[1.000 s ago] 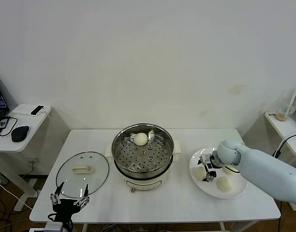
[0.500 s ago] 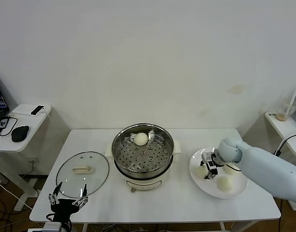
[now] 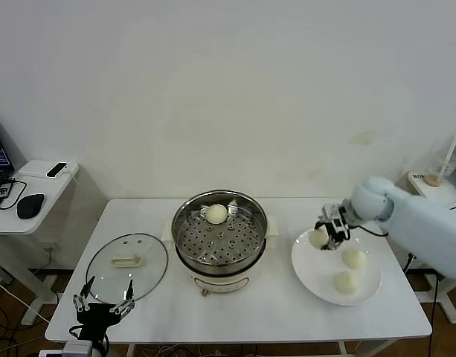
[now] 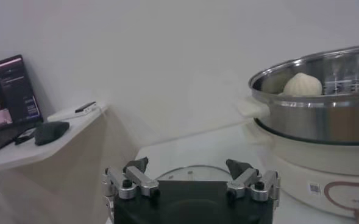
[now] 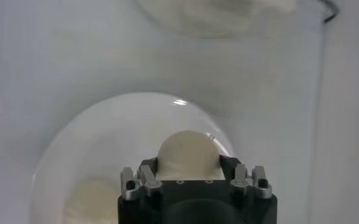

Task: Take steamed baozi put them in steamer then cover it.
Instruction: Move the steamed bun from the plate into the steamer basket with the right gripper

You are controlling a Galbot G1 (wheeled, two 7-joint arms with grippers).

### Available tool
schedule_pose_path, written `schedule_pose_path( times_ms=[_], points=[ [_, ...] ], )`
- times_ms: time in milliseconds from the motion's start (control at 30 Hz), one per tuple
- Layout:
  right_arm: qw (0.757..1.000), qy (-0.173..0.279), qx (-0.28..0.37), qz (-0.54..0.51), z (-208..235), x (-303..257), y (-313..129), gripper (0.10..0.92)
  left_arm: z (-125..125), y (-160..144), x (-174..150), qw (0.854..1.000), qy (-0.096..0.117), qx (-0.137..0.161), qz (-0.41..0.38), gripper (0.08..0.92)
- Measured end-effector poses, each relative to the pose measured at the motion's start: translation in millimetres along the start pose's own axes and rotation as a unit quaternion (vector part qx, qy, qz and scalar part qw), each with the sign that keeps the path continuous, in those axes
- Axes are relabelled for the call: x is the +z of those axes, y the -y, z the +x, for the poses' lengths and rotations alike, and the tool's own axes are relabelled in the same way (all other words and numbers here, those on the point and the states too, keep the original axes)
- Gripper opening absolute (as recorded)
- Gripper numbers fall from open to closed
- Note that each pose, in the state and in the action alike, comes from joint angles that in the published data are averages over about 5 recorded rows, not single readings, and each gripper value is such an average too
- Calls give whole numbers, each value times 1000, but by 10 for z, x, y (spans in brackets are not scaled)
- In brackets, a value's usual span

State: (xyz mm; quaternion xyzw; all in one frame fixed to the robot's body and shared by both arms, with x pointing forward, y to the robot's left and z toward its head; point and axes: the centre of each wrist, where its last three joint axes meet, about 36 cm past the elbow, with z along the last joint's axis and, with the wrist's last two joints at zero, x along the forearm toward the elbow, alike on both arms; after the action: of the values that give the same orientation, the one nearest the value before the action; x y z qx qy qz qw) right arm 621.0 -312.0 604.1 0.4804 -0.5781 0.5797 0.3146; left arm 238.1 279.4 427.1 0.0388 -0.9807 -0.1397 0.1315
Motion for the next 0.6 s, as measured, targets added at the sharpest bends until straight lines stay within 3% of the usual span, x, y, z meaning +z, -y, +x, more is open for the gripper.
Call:
schedule_pose_path(
  times_ms=[267,600],
  points=[
    [999,33,33,22,435,-557,439,645,-46,-26,-20,1000,5,-1,1,823],
    [995,82,17,46,294,-1586,757,645,-94,-93,-34,1000,8,-12,-1,823]
  ],
)
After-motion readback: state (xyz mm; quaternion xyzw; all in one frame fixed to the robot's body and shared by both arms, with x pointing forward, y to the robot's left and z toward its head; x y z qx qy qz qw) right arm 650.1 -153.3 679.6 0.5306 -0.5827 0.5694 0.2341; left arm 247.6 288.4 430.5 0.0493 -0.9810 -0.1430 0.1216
